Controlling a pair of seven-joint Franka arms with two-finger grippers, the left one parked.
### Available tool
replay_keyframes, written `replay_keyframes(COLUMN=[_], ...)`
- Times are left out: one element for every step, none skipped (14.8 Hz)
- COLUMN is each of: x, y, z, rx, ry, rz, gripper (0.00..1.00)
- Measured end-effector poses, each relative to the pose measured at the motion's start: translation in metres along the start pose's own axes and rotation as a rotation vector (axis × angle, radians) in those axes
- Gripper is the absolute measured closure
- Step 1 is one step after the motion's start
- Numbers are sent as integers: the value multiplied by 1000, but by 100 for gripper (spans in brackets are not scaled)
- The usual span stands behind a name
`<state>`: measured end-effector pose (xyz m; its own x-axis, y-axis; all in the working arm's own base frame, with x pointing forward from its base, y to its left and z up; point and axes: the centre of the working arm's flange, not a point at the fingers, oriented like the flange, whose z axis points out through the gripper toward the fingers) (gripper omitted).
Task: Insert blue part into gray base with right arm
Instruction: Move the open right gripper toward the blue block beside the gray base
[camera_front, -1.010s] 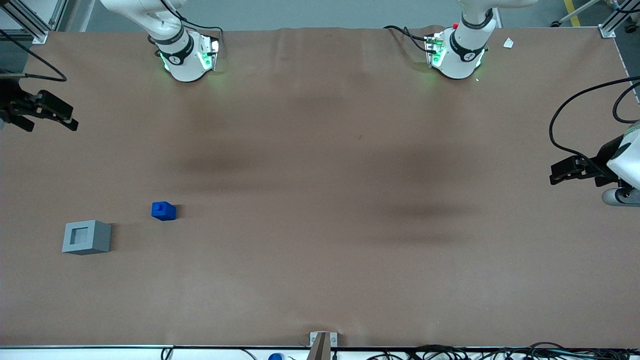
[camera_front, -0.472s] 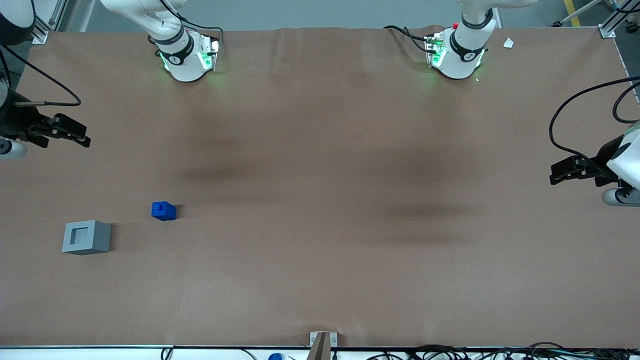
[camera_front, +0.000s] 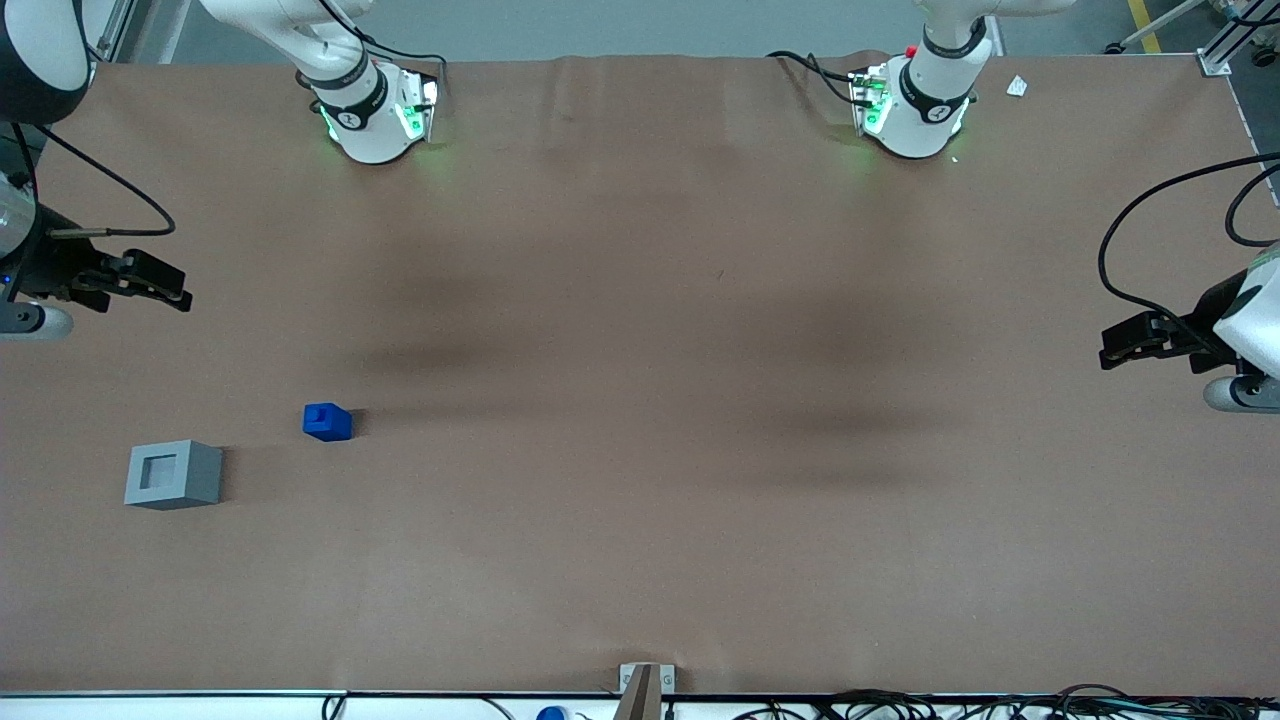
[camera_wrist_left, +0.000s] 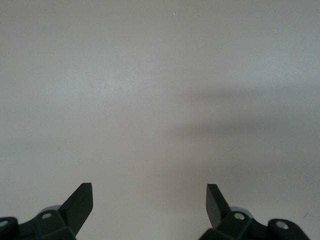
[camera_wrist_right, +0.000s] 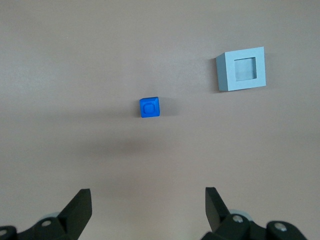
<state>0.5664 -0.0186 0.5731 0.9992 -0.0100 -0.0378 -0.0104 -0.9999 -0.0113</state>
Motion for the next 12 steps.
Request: replay_keyframes(x=[1, 4, 7, 12, 16, 19, 22, 26, 28, 31, 33, 35], y=[0, -1, -1, -1, -1, -1, -1, -1, 0, 0, 1, 2], z=[3, 7, 13, 18, 24, 29, 34, 40, 45, 55, 66, 79], rx=[0, -1, -3, -4, -6, -7, -8, -10, -11, -12, -13, -14], ry=[-4, -5, -2, 0, 0, 0, 1, 4, 10, 14, 19, 22], rz=[0, 0, 0, 0, 0, 0, 0, 1, 2, 2, 3, 5], gripper=[0, 0, 0, 0, 0, 0, 0, 0, 0, 2, 2, 2])
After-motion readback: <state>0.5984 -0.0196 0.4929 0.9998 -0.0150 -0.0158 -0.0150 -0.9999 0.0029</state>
